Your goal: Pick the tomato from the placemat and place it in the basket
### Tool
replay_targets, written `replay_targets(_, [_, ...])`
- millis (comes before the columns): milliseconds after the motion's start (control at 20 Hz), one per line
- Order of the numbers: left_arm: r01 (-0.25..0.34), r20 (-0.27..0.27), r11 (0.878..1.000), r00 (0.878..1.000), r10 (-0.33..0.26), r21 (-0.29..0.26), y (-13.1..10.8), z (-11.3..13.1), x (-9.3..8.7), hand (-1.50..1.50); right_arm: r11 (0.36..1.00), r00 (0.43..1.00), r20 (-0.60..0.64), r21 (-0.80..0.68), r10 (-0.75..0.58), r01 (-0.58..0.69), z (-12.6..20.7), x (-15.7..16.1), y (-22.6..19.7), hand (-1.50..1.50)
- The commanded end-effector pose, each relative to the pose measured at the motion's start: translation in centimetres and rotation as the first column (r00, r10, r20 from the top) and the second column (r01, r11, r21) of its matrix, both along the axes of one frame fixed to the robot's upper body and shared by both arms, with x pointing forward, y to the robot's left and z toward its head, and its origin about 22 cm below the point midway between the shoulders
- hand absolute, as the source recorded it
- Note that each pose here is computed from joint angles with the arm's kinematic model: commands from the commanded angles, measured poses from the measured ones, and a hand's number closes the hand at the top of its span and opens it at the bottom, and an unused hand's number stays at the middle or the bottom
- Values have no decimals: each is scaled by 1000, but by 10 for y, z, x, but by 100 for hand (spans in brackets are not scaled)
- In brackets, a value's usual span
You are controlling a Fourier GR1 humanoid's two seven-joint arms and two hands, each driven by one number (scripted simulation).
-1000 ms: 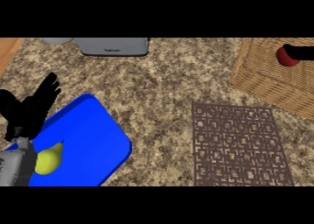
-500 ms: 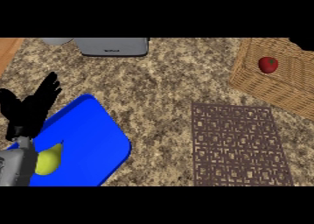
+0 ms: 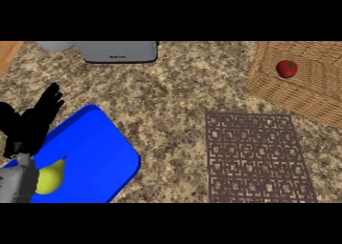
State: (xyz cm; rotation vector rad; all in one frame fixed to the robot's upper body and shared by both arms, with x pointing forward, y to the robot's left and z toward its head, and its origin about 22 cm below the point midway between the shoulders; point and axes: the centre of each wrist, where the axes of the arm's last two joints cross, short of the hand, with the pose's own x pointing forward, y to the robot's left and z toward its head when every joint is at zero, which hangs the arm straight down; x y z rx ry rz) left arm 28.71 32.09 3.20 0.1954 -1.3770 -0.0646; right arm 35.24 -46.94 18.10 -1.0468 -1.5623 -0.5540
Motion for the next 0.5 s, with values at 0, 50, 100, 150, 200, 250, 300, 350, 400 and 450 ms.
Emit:
replay_targets(0, [-14,12,1000,1000,14,2,9,11,9,0,999,1000,16,25,24,-25,3,-52,-47,-150])
replay_targets(50, [8,2,1000,1000,-8,7,11,12,1,0,997,999,17,68,46,-47,-10,-57,-54,-150])
replay_targets(100, [2,8,1000,1000,-2,2,10,6,0,0,996,998,7,63,59,-59,-16,-74,-67,-150])
replay_targets(150, [-10,-5,1000,1000,10,-7,-13,-2,-3,0,996,996,-41,47,84,-82,5,-87,-81,-150])
replay_targets(200, [-19,3,1000,1000,19,-3,5,8,-3,0,996,994,-72,36,87,-85,-4,-102,-85,-150])
replay_targets(250, [-19,18,1000,1000,19,-3,-9,8,10,0,992,989,-89,34,120,-118,-1,-104,-94,-150])
replay_targets(300, [3,9,1000,1000,-3,0,3,11,1,0,991,988,-82,57,129,-125,0,-121,-107,-150])
replay_targets(350, [-9,7,1000,1000,9,-6,-1,10,-7,0,989,985,-91,45,144,-141,-24,-138,-114,-150])
replay_targets(400, [-4,3,1000,1000,4,-1,8,1,-9,0,991,987,-94,38,131,-128,-27,-143,-113,-150])
replay_targets(450, [5,-10,1000,1000,-5,0,13,3,-13,0,986,981,-109,46,161,-157,-16,-159,-127,-150])
